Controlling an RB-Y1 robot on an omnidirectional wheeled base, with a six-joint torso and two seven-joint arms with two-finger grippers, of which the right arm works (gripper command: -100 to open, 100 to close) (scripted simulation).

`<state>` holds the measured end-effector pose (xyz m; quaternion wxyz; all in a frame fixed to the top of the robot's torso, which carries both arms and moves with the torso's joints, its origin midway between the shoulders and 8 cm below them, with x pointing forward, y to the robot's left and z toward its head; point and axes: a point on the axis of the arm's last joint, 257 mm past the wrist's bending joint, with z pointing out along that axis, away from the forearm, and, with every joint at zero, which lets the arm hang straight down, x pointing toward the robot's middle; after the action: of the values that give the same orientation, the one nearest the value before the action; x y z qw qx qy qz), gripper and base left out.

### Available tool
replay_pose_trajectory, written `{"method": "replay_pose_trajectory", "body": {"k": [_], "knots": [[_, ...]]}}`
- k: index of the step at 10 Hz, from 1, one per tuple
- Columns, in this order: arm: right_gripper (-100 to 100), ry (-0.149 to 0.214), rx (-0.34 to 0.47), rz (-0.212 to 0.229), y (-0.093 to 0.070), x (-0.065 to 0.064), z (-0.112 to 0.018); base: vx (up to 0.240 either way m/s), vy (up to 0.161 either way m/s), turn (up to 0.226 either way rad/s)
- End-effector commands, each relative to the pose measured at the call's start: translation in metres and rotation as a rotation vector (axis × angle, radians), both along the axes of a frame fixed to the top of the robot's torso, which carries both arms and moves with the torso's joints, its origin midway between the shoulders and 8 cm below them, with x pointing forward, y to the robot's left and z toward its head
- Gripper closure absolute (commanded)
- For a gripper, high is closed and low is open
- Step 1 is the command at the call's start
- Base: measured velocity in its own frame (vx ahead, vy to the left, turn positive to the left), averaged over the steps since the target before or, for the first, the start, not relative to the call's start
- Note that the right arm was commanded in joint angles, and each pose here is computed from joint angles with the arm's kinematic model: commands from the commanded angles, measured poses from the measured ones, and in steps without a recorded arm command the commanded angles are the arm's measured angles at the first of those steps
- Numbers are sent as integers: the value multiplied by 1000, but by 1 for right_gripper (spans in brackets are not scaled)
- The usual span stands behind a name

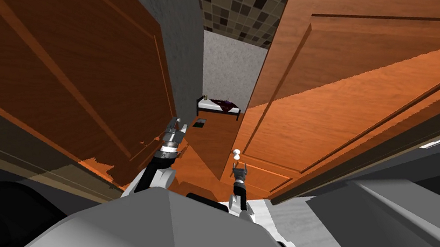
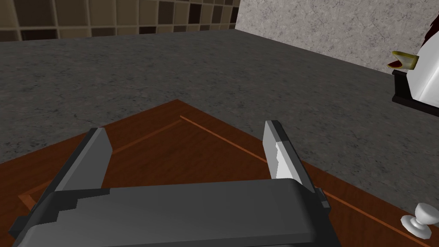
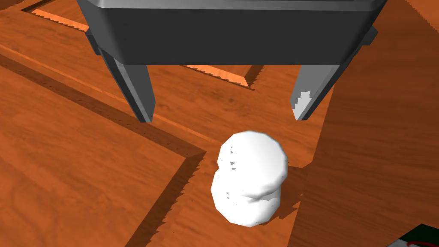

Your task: Push the door open

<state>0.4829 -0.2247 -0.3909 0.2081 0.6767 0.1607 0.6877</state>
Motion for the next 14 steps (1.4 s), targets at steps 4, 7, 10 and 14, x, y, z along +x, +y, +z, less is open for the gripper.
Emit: {"method": "replay_pose_trajectory", "body": {"k": [4,7,10,14], "knots": [[-100,-3,174,-8,12,2,0,-47,-34,48],[-100,-5,280,-12,20,2,-1,-58,-27,38],[-100,-7,373,-15,27,3,-1,-67,-28,39],[-100,-8,490,-20,39,4,-1,-66,-22,43]]}}
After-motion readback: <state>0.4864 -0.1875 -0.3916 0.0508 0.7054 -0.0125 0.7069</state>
